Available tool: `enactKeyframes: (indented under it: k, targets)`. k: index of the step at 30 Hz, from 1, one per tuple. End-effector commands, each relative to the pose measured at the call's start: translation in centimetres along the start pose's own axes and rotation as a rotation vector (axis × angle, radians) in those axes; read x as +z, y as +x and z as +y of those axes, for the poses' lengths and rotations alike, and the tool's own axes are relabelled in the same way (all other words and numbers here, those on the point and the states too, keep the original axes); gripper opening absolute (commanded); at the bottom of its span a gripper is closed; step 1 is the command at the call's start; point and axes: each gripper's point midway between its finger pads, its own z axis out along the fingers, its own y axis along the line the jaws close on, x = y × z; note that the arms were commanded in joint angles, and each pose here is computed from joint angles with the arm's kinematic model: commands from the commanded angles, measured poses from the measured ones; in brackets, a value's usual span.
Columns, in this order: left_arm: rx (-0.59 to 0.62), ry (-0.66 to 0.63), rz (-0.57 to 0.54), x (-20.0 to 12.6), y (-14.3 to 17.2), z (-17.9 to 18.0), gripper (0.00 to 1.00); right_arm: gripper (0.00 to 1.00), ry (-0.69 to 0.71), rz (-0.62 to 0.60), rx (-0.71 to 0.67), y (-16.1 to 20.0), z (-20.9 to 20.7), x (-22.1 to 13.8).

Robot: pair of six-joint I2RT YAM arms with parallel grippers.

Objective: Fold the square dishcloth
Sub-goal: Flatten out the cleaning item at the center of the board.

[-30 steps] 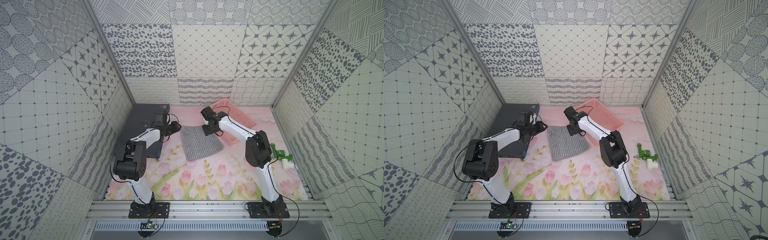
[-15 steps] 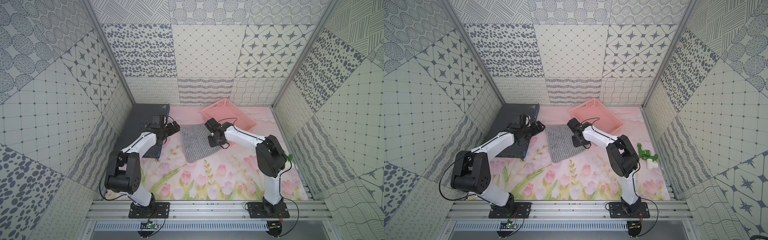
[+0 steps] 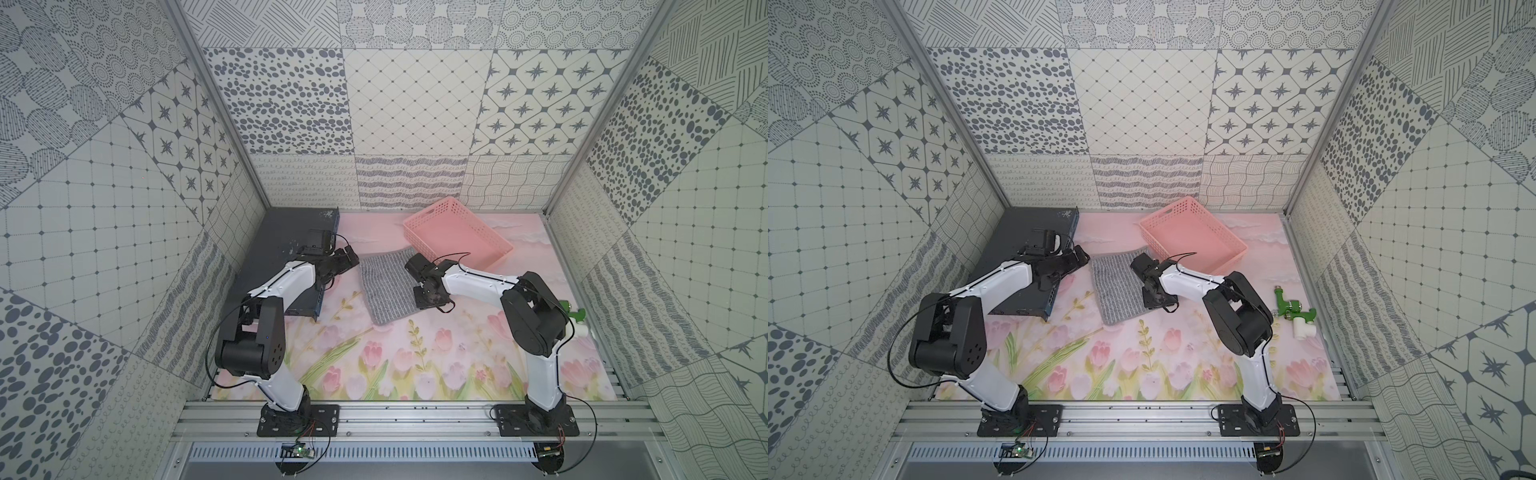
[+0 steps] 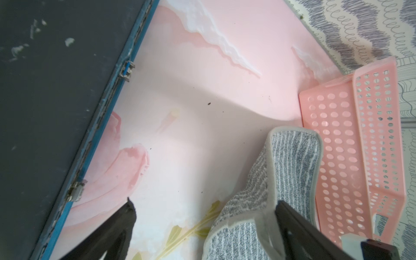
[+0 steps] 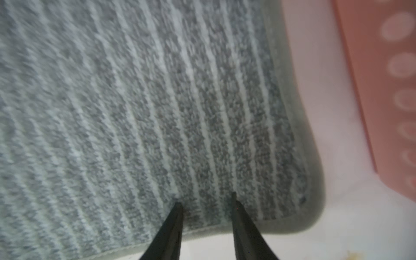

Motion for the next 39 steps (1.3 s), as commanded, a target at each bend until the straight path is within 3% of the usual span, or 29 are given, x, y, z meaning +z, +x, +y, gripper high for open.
enactKeyframes:
  k: [1,11,17,21,28,33,39]
  targets:
    - [-0.006,0.012,-0.006,0.4,-0.5,-0.2,0.99,0.38,0.006,0.047,0.023,2.5,0.4,0.5]
    - [0.022,0.133,0.053,1.7,0.9,-1.9,0.92,0.37,-0.030,0.109,0.103,8.5,0.9,-1.5]
    - [0.044,0.185,0.104,1.9,3.5,-2.2,0.94,0.38,-0.050,0.144,0.133,12.5,1.4,-2.8]
    - [0.054,0.263,0.169,1.7,5.3,-2.9,0.96,0.40,-0.042,0.120,0.134,13.0,0.8,-3.4]
    - [0.061,0.286,0.205,1.5,5.7,-3.4,0.93,0.47,-0.105,-0.056,0.085,7.8,1.9,-7.5]
    - [0.071,0.226,0.199,1.5,5.7,-2.8,0.75,0.51,-0.119,-0.197,0.129,2.5,0.6,-10.8]
    - [0.089,0.099,0.213,2.3,6.3,-2.0,0.70,0.50,-0.057,-0.307,0.176,-3.8,-1.8,-12.0]
